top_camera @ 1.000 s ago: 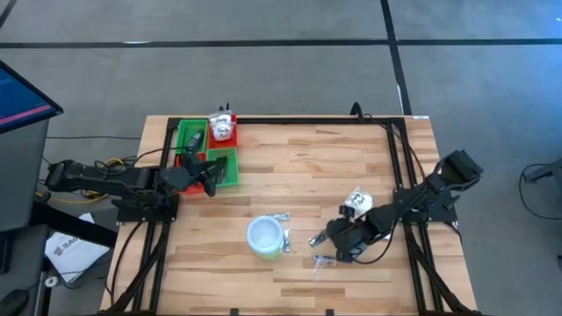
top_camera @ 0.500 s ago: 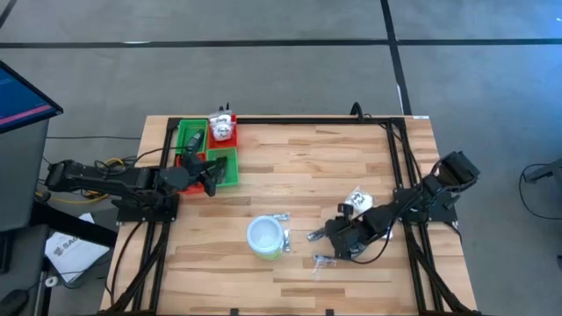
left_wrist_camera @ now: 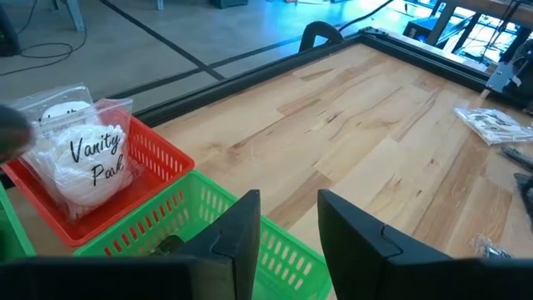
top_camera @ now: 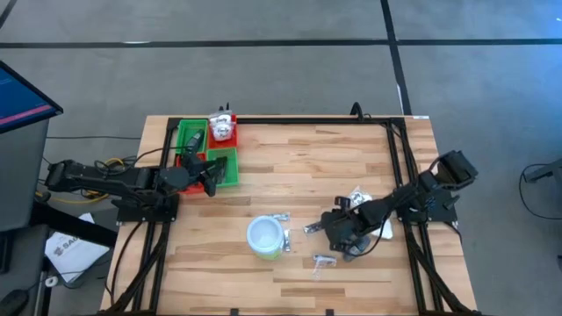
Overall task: Pick & Place Travel size toiletries
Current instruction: Put the black comb into the bottom green bin
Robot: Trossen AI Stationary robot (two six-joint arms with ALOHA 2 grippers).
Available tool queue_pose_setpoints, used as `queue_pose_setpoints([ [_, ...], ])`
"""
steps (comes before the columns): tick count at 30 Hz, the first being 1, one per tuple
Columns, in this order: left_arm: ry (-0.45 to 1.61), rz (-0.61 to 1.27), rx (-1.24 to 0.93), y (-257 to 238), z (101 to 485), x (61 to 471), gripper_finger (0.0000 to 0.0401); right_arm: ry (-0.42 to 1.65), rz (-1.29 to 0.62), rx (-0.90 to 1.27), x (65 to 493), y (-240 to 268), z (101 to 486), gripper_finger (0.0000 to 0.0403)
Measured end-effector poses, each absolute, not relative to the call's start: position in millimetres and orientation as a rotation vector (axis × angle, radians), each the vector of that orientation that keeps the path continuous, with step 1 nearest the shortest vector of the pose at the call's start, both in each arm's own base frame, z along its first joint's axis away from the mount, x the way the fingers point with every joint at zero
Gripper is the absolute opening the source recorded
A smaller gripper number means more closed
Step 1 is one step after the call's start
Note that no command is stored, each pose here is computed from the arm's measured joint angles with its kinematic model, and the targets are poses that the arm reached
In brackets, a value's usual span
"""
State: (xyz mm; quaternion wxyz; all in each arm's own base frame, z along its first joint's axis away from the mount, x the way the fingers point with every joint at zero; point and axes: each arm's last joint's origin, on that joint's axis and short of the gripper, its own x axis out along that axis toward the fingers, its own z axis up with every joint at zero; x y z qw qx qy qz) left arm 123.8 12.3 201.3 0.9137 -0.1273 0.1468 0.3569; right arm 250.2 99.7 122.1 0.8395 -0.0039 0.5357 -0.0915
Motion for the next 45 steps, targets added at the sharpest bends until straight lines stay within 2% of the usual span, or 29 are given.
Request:
queue_pose_setpoints([
  [5, 0.304, 0.734, -0.257, 12, 201, 124, 0.0112, 1.133, -0.197, -0.004, 251, 94, 121, 0.009],
  [11, 0.305, 0.734, -0.256, 12, 201, 124, 0.0112, 1.14, -0.183, -0.009, 251, 92, 121, 0.0008],
  [20, 0.305, 0.734, -0.256, 12, 201, 124, 0.0112, 1.153, -0.164, -0.027, 258, 95, 130, 0.0001],
  [28, 0.305, 0.734, -0.256, 12, 201, 124, 0.0112, 1.116, -0.164, -0.133, 281, 96, 165, 0.0],
  [39, 0.302, 0.734, -0.257, 12, 201, 124, 0.0112, 1.083, -0.266, -0.314, 305, 78, 213, 0.0],
  [45, 0.299, 0.733, -0.259, 12, 202, 124, 0.0112, 1.081, -0.252, -0.309, 313, 66, 225, 0.0],
])
